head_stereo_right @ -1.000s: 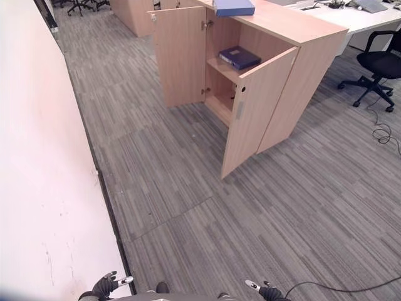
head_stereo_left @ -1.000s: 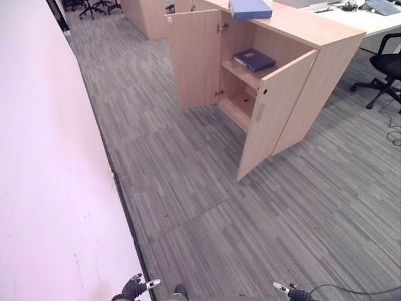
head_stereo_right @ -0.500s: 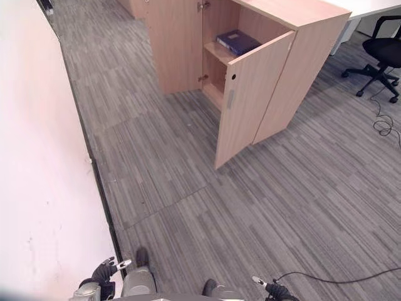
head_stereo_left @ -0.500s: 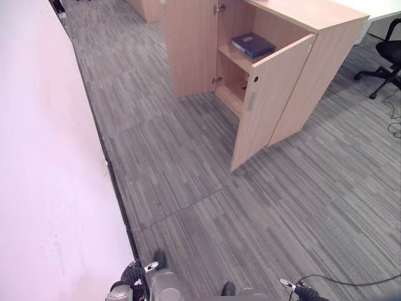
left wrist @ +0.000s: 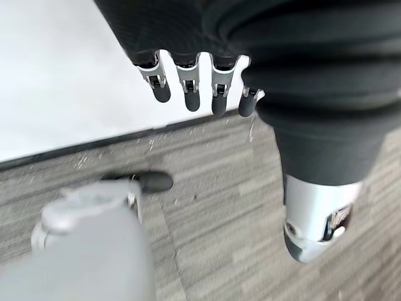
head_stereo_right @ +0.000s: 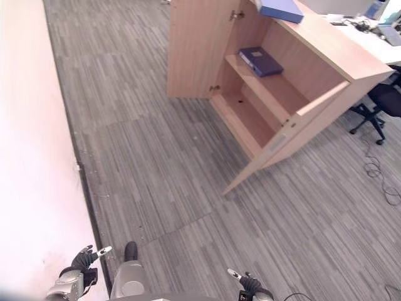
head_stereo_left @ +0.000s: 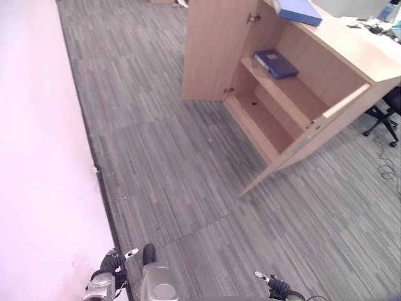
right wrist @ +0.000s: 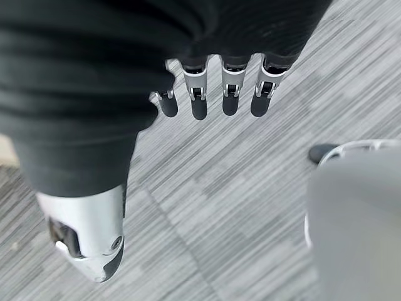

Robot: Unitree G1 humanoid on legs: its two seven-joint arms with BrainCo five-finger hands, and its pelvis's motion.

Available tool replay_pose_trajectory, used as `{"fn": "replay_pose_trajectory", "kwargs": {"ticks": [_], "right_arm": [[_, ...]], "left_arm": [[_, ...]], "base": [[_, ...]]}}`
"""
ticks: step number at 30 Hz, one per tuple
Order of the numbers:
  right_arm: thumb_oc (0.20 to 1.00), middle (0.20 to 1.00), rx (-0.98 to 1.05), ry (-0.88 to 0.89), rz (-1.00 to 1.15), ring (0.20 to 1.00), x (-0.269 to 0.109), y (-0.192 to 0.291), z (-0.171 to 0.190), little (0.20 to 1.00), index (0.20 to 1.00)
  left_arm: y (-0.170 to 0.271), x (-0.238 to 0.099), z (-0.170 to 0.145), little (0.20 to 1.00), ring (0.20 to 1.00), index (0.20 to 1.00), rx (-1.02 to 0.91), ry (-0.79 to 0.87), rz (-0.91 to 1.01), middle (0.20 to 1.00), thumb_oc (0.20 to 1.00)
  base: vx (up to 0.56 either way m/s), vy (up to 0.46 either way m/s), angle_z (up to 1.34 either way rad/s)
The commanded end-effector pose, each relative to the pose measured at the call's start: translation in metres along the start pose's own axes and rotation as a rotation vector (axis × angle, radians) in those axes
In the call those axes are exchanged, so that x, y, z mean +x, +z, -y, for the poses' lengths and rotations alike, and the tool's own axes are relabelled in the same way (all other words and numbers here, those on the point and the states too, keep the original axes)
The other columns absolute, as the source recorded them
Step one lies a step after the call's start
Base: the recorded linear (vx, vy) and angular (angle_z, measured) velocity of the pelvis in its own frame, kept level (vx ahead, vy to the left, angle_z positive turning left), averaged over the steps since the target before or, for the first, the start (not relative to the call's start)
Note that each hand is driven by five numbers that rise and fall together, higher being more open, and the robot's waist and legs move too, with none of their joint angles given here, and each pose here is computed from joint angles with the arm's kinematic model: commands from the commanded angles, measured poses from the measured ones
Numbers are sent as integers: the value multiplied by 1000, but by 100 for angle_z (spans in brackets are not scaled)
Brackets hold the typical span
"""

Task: Put the empty folder in the office cabinet

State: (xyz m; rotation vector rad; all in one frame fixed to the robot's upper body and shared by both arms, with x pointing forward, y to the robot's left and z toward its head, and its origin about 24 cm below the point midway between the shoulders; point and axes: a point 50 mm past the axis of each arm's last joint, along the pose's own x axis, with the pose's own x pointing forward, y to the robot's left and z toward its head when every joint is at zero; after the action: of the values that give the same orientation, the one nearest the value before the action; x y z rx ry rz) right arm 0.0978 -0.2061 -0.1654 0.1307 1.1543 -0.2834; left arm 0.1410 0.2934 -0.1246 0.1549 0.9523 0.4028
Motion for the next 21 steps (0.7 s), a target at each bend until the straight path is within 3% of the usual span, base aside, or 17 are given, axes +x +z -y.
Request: {"fn": "replay_pose_trajectory", "kwargs": {"ticks": [1,8,21], "right_arm": [[1000,1000,0,-43,135,1000,0,39,24,1000,1000],[1000,1000,65,-32,207,1000,0,58,19,1000,1000],[1000,1000,123,-182,102,1000,-7,21,63,1000,1000]], "left_arm": [[-5,-4,2,1000,1000,1000,41,-28,35,1000,1000],[-5,-5,0,1000,1000,1000,62,-27,37,1000,1000],[-8,-9,39,1000,1000,1000,117,-145,52,1000,1000]], "base": [[205,653,26],[259,493,-26],[174,12,10]]}}
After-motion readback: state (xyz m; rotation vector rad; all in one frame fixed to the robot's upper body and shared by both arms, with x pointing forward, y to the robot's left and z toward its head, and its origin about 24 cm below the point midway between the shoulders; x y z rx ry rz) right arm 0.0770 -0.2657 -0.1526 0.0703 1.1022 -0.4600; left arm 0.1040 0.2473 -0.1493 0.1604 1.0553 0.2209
